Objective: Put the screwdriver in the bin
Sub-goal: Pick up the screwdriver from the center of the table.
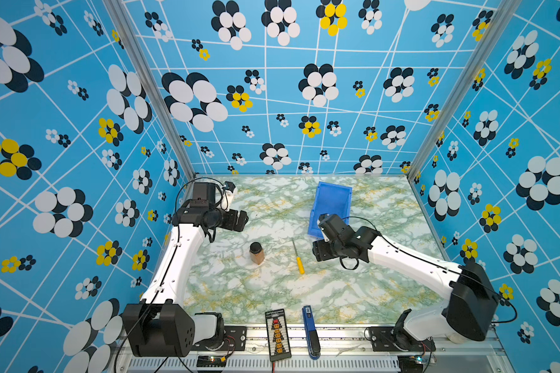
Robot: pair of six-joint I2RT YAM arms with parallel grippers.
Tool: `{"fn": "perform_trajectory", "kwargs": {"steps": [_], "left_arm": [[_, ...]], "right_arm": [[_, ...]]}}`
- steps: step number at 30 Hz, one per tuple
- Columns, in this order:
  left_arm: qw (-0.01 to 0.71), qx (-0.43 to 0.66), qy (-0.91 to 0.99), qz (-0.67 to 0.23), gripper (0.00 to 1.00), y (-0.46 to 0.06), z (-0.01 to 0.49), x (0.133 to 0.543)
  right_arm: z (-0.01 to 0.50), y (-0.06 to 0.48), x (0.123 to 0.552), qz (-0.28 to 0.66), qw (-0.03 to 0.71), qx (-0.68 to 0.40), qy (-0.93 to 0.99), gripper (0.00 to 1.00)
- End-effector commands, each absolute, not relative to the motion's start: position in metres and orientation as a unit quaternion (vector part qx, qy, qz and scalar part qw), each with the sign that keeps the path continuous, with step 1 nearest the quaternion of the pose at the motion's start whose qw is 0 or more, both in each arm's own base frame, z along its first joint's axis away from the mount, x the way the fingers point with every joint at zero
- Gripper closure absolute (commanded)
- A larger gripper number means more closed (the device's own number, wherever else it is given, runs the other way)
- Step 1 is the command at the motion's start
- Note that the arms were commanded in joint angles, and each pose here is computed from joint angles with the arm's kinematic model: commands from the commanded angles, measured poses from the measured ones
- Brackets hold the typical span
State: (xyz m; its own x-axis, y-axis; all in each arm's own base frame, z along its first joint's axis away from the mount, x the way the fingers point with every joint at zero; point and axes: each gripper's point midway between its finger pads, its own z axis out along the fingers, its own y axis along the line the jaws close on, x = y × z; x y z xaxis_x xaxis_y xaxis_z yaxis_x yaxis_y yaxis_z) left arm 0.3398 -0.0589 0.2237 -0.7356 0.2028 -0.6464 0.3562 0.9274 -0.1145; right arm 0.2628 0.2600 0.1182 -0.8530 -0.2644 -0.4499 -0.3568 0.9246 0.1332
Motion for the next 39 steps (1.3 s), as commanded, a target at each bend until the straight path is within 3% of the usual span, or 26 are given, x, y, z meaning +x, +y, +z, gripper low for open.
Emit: {"fn": "perform_trajectory", "kwargs": {"steps": [1, 13, 29, 32, 39], "left_arm": [[0.331, 0.171, 0.917, -0.14, 0.01, -0.072, 0.244, 0.324], [0.322, 0.185, 0.911, -0.177, 0.01, -0.09, 0.265, 0.305], [0.333, 0.226, 0.895, -0.191, 0.01, -0.109, 0.27, 0.286], [0.345, 0.223, 0.891, -0.193, 0.01, -0.109, 0.278, 0.287], [0.361, 0.217, 0.886, -0.196, 0.01, -0.11, 0.291, 0.288]], "right_arm": [[0.11, 0.281, 0.258, 0.117, 0.188, -0.171, 0.96, 0.34], [0.061, 0.326, 0.249, 0.116, 0.122, -0.193, 0.967, 0.45], [0.027, 0.326, 0.251, 0.063, 0.09, -0.199, 0.974, 0.54], [0.023, 0.323, 0.252, 0.053, 0.089, -0.198, 0.975, 0.59], [0.018, 0.318, 0.251, 0.036, 0.087, -0.198, 0.976, 0.6]]}}
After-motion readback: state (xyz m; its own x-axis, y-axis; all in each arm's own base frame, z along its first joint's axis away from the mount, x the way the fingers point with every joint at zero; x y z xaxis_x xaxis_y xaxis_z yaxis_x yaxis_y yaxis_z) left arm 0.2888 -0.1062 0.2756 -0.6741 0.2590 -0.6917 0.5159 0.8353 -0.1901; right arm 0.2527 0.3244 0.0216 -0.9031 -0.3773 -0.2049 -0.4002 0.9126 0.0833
